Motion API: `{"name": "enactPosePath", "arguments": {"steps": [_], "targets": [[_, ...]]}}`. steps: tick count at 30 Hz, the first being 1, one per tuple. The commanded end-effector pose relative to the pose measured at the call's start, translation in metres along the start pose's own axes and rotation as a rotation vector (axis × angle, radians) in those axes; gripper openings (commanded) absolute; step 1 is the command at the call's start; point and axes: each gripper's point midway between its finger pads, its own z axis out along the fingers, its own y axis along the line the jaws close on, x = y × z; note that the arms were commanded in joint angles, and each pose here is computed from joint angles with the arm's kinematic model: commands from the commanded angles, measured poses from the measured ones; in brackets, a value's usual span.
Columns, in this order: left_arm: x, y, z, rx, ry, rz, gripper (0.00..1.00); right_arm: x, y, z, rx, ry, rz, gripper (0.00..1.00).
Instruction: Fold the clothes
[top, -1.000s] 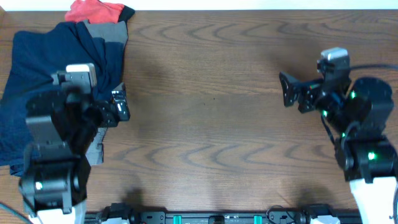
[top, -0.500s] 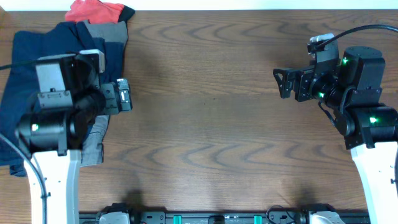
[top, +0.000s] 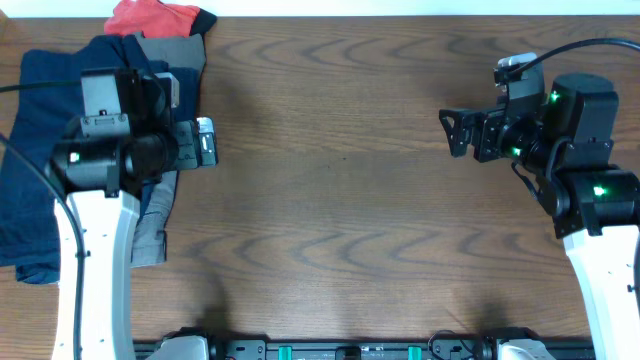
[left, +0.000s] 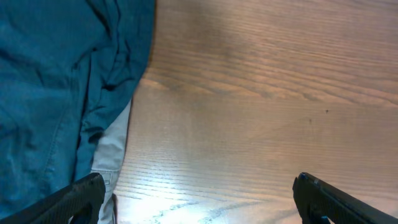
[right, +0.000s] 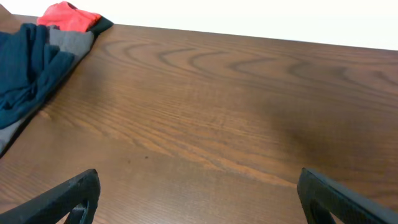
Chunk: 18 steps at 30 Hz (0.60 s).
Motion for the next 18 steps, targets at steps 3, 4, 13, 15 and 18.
{"name": "enactPosePath", "arguments": {"steps": [3, 4, 13, 15, 18], "targets": [[-0.031, 0.042, -0.009, -0.062, -0.040, -0.149, 0.98, 0.000, -0.010, 0.017, 0.003, 0.033, 0.007, 0.99], [-0.038, 0.056, -0.011, -0.082, -0.048, -0.183, 0.98, 0.002, -0.011, 0.022, 0.003, 0.045, 0.011, 0.99], [-0.063, 0.169, -0.021, -0.233, -0.103, -0.331, 0.98, 0.026, -0.017, 0.060, -0.034, 0.151, 0.049, 0.99], [-0.054, 0.193, -0.017, -0.260, -0.082, -0.385, 0.98, 0.028, -0.018, 0.064, -0.035, 0.160, 0.052, 0.99], [-0.035, 0.228, -0.010, -0.291, -0.040, -0.482, 0.98, 0.030, -0.019, 0.067, -0.036, 0.167, 0.052, 0.99]]}}
